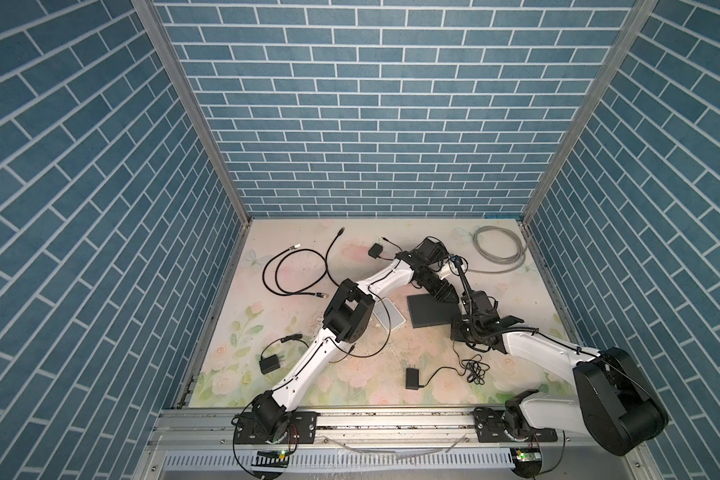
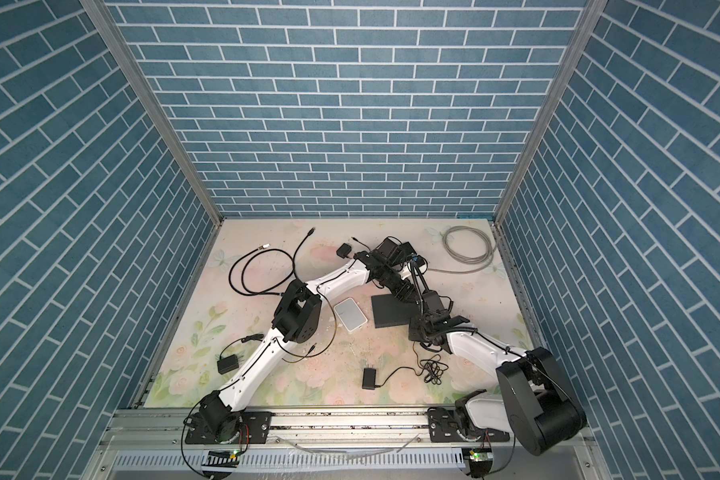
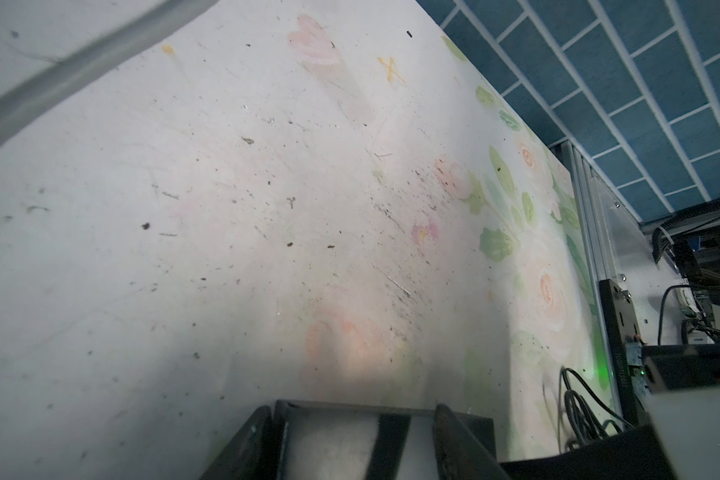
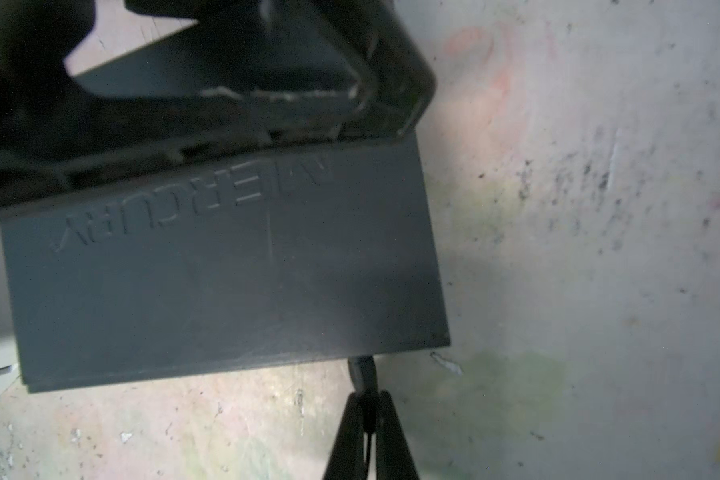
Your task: Insert the plug into the switch port
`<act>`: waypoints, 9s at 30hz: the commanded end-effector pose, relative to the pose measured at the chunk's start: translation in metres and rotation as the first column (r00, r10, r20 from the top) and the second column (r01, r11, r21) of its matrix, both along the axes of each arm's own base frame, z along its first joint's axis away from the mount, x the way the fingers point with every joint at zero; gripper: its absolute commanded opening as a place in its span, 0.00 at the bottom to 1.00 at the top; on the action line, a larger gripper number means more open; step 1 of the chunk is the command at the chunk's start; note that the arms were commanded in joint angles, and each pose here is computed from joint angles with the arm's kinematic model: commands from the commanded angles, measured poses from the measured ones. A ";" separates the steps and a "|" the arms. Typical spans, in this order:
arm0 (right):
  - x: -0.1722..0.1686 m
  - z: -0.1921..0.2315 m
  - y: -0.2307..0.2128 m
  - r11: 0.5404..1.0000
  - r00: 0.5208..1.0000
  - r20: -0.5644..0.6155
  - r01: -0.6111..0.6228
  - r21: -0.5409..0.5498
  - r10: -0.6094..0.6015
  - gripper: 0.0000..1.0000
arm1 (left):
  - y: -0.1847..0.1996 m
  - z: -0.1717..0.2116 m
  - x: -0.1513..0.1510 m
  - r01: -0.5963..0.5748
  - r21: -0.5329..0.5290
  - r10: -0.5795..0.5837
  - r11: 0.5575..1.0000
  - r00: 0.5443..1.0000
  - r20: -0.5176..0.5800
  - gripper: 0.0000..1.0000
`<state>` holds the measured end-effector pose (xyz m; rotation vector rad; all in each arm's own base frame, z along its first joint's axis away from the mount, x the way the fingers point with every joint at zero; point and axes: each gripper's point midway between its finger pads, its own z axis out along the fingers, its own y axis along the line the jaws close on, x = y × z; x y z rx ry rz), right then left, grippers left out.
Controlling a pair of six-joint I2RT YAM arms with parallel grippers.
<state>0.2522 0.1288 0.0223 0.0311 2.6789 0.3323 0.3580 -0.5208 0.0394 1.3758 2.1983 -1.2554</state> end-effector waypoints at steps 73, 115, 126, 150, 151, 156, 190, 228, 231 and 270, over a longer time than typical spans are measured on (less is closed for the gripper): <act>0.030 0.004 -0.023 0.993 0.996 0.088 -0.002 -0.118 0.012 0.26 | 0.043 -0.085 -0.009 -0.236 0.296 0.296 0.926 0.939 -0.177 0.62; 0.058 0.040 0.016 0.623 0.748 -0.127 0.623 0.473 -0.652 0.83 | 0.095 -0.043 -0.013 -0.378 0.289 0.438 0.880 0.880 -0.184 0.60; 0.071 0.038 0.023 0.592 0.736 -0.159 0.637 0.493 -0.658 0.91 | 0.091 -0.039 -0.033 -0.342 0.290 0.410 0.894 0.885 -0.220 0.57; 0.085 0.081 -0.066 0.816 0.830 0.024 0.542 0.200 -0.557 0.92 | 0.056 -0.031 -0.078 -0.302 0.275 0.368 0.913 0.900 -0.233 0.58; 0.083 0.081 -0.067 0.824 0.836 0.023 0.536 0.183 -0.548 0.91 | 0.058 -0.030 -0.076 -0.308 0.277 0.374 0.910 0.899 -0.230 0.59; 0.062 0.057 -0.058 0.848 0.867 -0.045 0.496 0.188 -0.497 0.91 | 0.054 -0.021 -0.070 -0.319 0.265 0.380 0.910 0.897 -0.224 0.59; 0.076 0.054 -0.077 0.887 0.896 0.011 0.438 0.147 -0.445 0.89 | 0.066 -0.007 0.001 -0.458 0.332 0.503 0.825 0.862 -0.059 0.60; 0.074 0.079 -0.070 0.958 0.957 0.077 0.272 0.094 -0.279 0.80 | 0.330 0.010 -0.130 -0.565 0.735 0.636 0.375 0.733 0.240 0.47; 0.071 0.075 -0.070 0.961 0.960 0.072 0.263 0.084 -0.269 0.80 | 0.326 0.014 -0.125 -0.583 0.711 0.640 0.394 0.729 0.244 0.47; 0.071 0.082 -0.068 0.966 0.968 0.012 0.249 0.065 -0.251 0.74 | 0.228 -0.006 0.044 -0.271 0.643 0.121 0.716 0.956 0.268 0.53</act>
